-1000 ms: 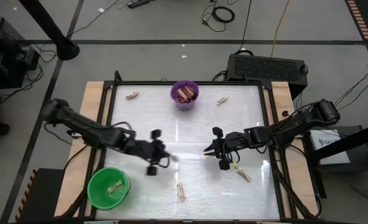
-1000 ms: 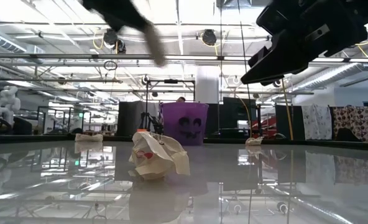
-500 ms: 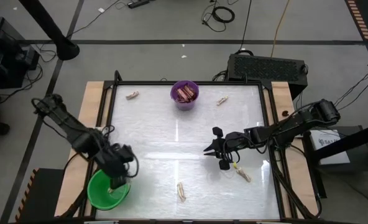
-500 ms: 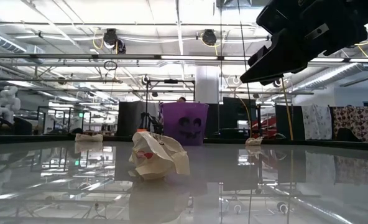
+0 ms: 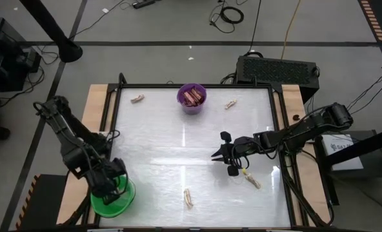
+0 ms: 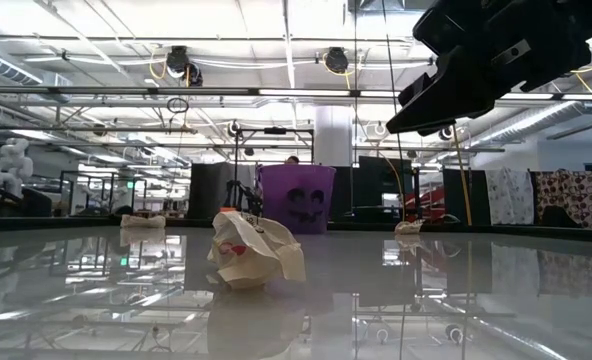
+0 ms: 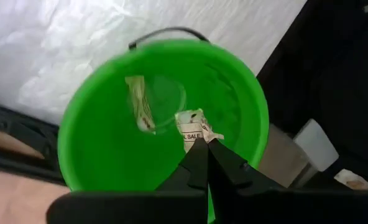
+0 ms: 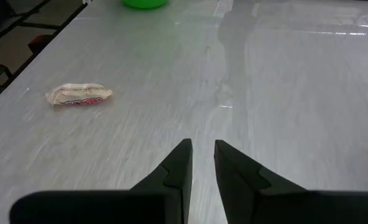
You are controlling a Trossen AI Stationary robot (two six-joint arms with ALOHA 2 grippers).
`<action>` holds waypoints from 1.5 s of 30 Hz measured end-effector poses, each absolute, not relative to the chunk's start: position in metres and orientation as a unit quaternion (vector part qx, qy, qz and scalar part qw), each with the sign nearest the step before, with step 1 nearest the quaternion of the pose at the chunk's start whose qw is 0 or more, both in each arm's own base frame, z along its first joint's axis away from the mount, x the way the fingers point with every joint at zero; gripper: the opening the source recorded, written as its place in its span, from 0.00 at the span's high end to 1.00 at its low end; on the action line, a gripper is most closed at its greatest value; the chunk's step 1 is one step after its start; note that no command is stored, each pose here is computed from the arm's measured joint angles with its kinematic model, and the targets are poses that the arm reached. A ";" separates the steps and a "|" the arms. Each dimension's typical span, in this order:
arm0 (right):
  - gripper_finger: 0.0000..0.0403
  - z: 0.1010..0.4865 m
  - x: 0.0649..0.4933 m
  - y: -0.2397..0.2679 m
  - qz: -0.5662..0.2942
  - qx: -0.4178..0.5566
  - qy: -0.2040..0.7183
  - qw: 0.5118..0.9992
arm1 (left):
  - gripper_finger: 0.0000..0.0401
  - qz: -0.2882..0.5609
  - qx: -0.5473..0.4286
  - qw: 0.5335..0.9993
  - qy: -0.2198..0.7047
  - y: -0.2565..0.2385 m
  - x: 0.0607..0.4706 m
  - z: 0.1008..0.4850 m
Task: Sort candy by brand, put in halloween buckets
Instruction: Put the white chocolate into the green bucket
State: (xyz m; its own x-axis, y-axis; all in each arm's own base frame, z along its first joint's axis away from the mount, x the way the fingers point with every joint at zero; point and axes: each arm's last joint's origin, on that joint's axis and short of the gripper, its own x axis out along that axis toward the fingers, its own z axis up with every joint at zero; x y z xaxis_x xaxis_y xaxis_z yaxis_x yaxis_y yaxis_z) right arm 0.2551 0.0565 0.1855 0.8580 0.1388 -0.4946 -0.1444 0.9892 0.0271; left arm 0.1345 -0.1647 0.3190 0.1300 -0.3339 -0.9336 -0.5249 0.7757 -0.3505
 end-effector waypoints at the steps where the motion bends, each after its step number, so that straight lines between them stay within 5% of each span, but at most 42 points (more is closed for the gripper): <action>1: 0.85 0.185 0.255 0.057 0.074 -0.006 0.256 0.964 | 1.00 0.072 -0.330 0.674 0.657 -0.166 0.133 0.319; 23: 0.85 0.185 0.255 0.057 0.073 -0.005 0.256 0.964 | 0.79 0.112 -0.301 0.674 0.666 -0.161 0.133 0.313; 34: 0.85 0.185 0.255 0.056 0.073 -0.004 0.256 0.964 | 0.79 0.147 -0.087 0.862 0.478 -0.132 0.176 0.315; 45: 0.85 0.186 0.255 0.057 0.073 -0.003 0.252 0.965 | 0.78 0.373 -0.091 0.767 0.514 -0.013 0.216 0.283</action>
